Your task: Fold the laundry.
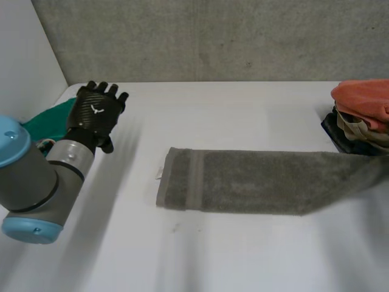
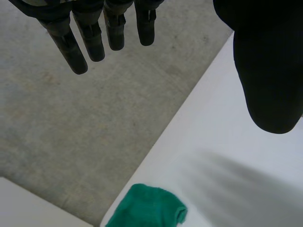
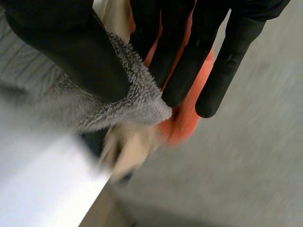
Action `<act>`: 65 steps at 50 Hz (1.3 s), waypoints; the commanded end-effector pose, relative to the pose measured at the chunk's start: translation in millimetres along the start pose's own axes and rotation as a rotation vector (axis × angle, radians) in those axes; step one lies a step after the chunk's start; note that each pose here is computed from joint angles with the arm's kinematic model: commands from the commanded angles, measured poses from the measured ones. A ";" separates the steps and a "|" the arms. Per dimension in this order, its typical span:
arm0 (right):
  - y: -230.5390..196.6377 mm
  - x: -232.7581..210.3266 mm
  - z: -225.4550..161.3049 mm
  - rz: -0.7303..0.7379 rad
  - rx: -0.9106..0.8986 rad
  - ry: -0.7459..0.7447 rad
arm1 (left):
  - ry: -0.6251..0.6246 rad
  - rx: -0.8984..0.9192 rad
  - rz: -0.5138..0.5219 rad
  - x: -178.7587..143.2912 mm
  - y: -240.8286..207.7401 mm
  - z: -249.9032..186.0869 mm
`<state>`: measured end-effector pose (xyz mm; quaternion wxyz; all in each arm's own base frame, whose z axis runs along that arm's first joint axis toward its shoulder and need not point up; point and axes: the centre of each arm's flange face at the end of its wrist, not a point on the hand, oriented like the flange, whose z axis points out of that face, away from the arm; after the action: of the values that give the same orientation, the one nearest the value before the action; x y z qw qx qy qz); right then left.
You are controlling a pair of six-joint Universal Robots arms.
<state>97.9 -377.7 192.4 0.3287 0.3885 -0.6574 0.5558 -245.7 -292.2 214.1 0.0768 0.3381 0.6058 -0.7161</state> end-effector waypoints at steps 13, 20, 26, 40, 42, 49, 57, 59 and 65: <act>-218.5 -219.7 -159.5 -0.143 0.989 -0.423 | -0.007 0.004 -0.063 -4.0 -5.6 -15.4; -215.4 -239.4 -169.9 -0.153 0.961 -0.489 | 0.013 0.013 -0.066 3.2 -8.9 -16.9; -216.5 -191.9 -160.3 0.070 0.779 -0.408 | 0.022 0.056 -0.066 6.9 -22.0 -15.5; -108.2 -146.8 -123.3 0.399 0.219 -0.544 | 0.092 0.144 -0.078 32.5 -51.5 -20.0; -87.3 -149.8 -112.4 0.352 0.145 -0.525 | 0.101 0.144 -0.079 35.9 -51.6 -19.9; -67.3 -129.2 -72.3 0.268 0.132 -0.320 | 0.109 0.138 -0.079 38.9 -50.0 -19.9; -163.6 -91.0 -110.6 0.239 0.562 -0.108 | 0.092 0.149 -0.081 34.1 -54.7 -20.8; -188.3 -113.1 -131.9 0.225 0.681 -0.205 | 0.082 0.157 -0.081 30.8 -57.8 -21.4; -198.1 -199.2 -185.9 0.104 0.822 -0.574 | 0.080 0.157 -0.086 29.6 -59.3 -24.4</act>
<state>321.3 -243.8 193.3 0.0422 0.4730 -0.5030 0.7221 -290.7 -248.2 242.1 -0.0040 0.3481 0.5641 -0.7488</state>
